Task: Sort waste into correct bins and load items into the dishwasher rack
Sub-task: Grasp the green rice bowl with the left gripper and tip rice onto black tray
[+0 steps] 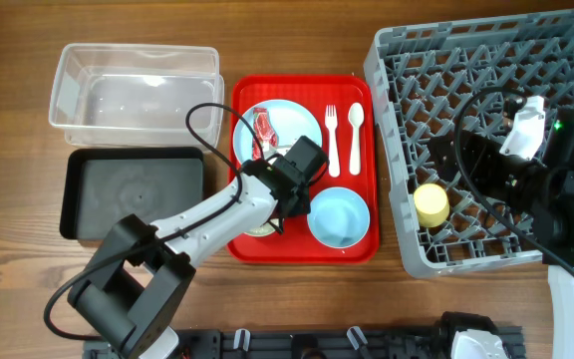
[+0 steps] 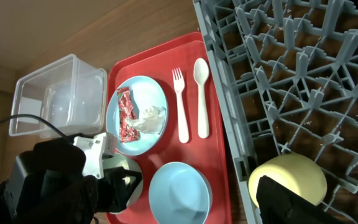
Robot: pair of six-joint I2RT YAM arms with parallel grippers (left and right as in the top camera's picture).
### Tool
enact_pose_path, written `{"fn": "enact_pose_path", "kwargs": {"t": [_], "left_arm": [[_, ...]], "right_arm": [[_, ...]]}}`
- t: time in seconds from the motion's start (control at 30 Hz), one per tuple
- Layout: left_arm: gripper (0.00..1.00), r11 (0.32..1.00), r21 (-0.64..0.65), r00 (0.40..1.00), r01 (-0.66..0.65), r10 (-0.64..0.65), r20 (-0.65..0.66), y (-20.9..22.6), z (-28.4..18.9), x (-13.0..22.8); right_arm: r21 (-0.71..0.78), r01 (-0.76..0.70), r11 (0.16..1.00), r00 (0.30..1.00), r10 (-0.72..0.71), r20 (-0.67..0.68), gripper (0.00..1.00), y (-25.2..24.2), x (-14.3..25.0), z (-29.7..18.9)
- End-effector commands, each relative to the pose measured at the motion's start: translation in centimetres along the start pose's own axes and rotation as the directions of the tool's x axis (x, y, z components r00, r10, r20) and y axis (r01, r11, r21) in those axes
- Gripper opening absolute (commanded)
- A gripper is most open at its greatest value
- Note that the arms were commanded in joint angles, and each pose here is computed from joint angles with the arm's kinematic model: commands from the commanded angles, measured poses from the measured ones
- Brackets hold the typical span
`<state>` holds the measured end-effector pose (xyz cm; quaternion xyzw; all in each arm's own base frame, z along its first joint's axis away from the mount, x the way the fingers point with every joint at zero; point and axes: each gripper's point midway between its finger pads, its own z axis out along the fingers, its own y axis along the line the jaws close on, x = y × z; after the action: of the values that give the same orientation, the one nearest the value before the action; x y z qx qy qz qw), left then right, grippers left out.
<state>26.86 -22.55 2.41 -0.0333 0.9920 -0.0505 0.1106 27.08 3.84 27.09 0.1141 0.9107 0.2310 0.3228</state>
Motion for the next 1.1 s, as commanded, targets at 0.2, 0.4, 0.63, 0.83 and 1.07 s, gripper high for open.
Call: {"fn": "enact_pose_path", "kwargs": {"t": [0.2, 0.4, 0.63, 0.83, 1.07], "left_arm": [[0.04, 0.964, 0.26, 0.995, 0.046, -0.067, 0.072, 1.1, -10.9, -2.5], [0.04, 0.886, 0.434, 0.978, 0.164, -0.202, 0.044, 9.0, -13.8, -6.4], [0.04, 0.581, 0.786, 0.965, 0.21, -0.251, -0.073, 13.8, -13.0, -8.5], [0.04, 0.082, 0.96, 0.909, 0.266, -0.354, -0.222, 16.3, -12.1, -9.6], [0.04, 0.057, 0.949, 0.872, 0.31, -0.416, -0.259, 18.1, -12.4, -9.6]], "right_arm": [[-0.019, -0.001, 1.0, 1.0, 0.001, 0.001, 0.84, 0.5, -0.2, -0.1], [-0.02, 0.001, 1.0, 1.0, -0.001, 0.005, 0.84, 0.5, -0.3, -0.1], [-0.022, -0.02, 1.0, 1.0, 0.02, 0.011, 0.85, 0.6, -0.5, -0.1], [-0.024, -0.019, 1.0, 1.0, 0.019, 0.016, 0.87, 0.6, -0.6, -0.1], [-0.026, -0.015, 1.0, 1.0, 0.016, 0.024, 0.88, 0.7, -0.8, -0.2]]}}
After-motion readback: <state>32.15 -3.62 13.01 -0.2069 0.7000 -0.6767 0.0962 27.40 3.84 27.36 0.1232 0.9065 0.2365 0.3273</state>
